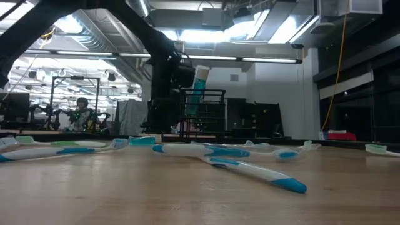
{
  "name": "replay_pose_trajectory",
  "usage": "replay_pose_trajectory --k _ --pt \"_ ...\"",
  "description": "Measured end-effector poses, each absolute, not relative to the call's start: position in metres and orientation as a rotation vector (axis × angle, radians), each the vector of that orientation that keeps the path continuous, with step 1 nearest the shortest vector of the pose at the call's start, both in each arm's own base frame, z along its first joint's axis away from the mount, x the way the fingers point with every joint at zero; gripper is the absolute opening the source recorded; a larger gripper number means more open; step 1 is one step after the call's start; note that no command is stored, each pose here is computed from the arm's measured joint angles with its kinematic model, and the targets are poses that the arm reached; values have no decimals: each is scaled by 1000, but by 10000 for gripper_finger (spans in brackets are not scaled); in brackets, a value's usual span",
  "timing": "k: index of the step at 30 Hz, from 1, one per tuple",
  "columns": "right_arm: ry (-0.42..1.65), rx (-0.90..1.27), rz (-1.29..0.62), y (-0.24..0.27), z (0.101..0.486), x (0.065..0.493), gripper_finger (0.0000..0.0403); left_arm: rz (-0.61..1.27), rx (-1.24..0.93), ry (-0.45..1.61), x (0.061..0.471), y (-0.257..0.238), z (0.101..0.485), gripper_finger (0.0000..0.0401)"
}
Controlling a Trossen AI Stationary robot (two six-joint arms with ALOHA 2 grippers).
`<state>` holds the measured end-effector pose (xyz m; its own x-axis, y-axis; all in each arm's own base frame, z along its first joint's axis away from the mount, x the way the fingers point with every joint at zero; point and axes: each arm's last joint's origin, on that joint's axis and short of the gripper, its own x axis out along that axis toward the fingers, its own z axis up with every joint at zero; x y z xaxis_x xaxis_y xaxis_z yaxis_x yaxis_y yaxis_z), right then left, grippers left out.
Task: Pick & Place toothbrushing station
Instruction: Put the blue mouthwash bottle into the black organizer
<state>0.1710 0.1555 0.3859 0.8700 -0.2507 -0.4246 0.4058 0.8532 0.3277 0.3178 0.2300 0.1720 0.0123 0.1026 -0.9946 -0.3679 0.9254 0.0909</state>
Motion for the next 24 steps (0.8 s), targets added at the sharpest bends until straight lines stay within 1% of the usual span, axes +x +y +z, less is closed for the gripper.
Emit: replay_pose_trajectory --k 5,10,14,21,24 --pt "372 438 -349 156 387 172 96 371 -217 1547 319 232 160 182" --pt "360 458 -342 157 388 173 96 386 -203 1521 324 235 155 176" --pt "356 469 -336 158 389 173 96 383 -212 1526 324 237 150 151" --pt "351 477 -333 159 390 173 96 371 -242 1571 319 238 145 93" --pt "350 477 -333 159 390 173 96 383 -256 1553 317 239 149 89"
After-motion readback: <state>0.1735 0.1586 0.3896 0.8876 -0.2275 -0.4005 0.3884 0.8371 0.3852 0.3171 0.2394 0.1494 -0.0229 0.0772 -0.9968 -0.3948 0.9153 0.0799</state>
